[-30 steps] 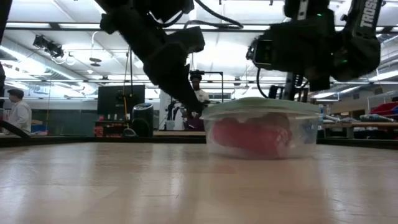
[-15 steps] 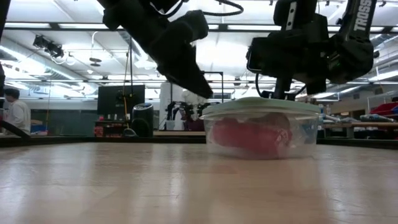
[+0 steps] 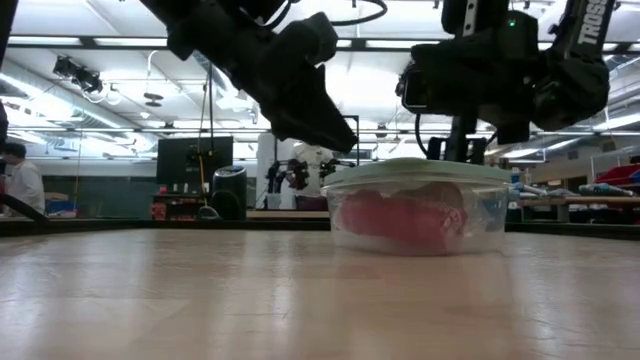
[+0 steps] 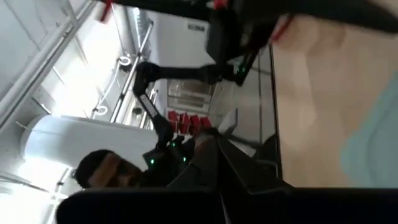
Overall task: Roll bandage
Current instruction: Close the green tupperware
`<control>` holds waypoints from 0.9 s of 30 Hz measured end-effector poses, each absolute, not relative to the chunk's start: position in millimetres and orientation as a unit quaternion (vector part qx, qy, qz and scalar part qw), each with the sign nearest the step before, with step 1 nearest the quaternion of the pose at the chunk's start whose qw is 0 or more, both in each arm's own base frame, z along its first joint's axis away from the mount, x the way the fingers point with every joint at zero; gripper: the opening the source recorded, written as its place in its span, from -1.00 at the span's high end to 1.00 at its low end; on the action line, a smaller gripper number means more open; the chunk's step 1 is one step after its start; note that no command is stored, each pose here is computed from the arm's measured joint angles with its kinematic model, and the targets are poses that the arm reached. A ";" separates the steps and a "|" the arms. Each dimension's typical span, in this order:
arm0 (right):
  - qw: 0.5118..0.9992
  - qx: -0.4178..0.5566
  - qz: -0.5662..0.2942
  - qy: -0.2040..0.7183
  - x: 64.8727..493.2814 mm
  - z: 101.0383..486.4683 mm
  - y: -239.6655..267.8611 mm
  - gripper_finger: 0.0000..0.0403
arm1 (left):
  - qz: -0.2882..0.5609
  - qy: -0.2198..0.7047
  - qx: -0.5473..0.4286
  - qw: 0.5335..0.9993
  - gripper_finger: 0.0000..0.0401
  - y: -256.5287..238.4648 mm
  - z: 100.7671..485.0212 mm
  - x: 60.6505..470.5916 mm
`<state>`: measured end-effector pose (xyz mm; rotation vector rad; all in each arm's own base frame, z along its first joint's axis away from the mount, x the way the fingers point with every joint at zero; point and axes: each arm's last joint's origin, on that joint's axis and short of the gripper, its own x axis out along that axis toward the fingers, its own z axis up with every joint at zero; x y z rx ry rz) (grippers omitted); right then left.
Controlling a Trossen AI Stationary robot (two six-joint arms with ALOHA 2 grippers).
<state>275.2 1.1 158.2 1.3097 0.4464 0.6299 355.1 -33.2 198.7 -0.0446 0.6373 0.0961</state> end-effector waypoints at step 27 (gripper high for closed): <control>0.677 0.593 0.248 0.358 239.1 183.8 67.3 1.00 | 0.043 0.319 -0.033 0.946 0.12 -25.1 171.0 367.9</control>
